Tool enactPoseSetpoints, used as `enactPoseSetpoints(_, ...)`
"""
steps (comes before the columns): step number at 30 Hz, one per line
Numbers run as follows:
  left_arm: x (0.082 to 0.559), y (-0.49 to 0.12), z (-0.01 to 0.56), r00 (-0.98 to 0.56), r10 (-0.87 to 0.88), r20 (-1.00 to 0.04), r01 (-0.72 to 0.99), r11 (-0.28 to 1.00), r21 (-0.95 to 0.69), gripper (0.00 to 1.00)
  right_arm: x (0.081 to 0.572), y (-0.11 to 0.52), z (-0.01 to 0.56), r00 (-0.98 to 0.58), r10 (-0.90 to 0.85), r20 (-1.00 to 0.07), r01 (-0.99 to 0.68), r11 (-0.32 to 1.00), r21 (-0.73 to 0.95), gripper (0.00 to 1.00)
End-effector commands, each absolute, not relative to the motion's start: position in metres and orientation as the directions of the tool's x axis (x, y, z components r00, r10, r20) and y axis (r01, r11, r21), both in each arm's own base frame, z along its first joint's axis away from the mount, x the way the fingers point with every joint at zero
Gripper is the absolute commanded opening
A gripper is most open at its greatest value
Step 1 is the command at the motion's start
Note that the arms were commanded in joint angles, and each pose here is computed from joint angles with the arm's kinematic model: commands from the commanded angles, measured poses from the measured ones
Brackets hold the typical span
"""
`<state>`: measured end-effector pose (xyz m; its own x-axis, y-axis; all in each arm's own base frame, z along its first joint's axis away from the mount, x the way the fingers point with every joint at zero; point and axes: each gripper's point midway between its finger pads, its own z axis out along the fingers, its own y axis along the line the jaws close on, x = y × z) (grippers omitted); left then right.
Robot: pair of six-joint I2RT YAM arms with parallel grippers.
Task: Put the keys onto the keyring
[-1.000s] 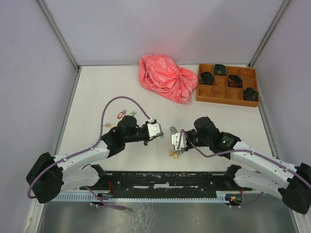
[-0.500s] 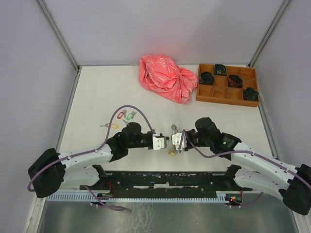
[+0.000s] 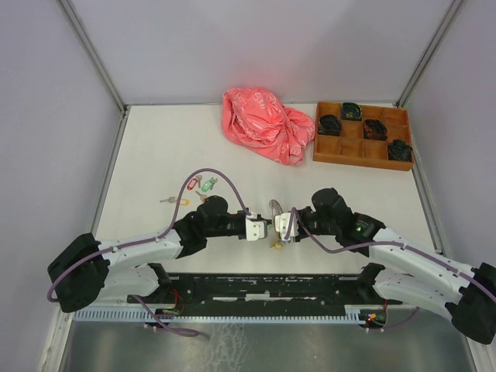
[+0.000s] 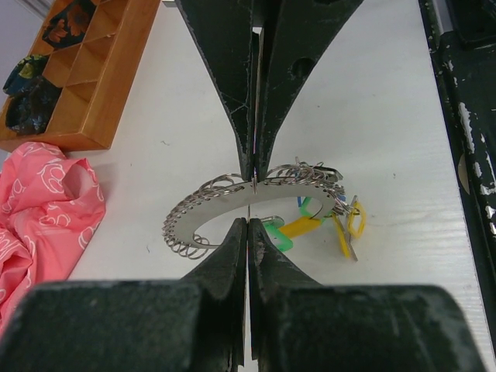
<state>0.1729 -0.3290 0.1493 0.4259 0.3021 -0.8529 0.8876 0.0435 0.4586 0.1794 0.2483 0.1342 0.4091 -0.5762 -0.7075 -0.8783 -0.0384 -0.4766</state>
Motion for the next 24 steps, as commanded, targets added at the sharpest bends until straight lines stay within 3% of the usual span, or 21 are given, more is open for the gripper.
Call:
enactPoseSetpoints(1, 0.1714, -0.3385, 0.1649, 0.470, 0.242, -0.849, 0.870, 0.038, 0.492, 0.03, 0.1875, 0.2566, 0.1586, 0.463, -0.521, -0.717, -0.841, -0.002, -0.542, 0.01)
enactPoseSetpoints(24, 0.1668, -0.3435, 0.1652, 0.436, 0.213, -0.874, 0.890, 0.038, 0.454, 0.03, 0.1847, 0.2581, 0.1618, 0.470, -0.500, -0.728, -0.840, 0.000, -0.542, 0.01)
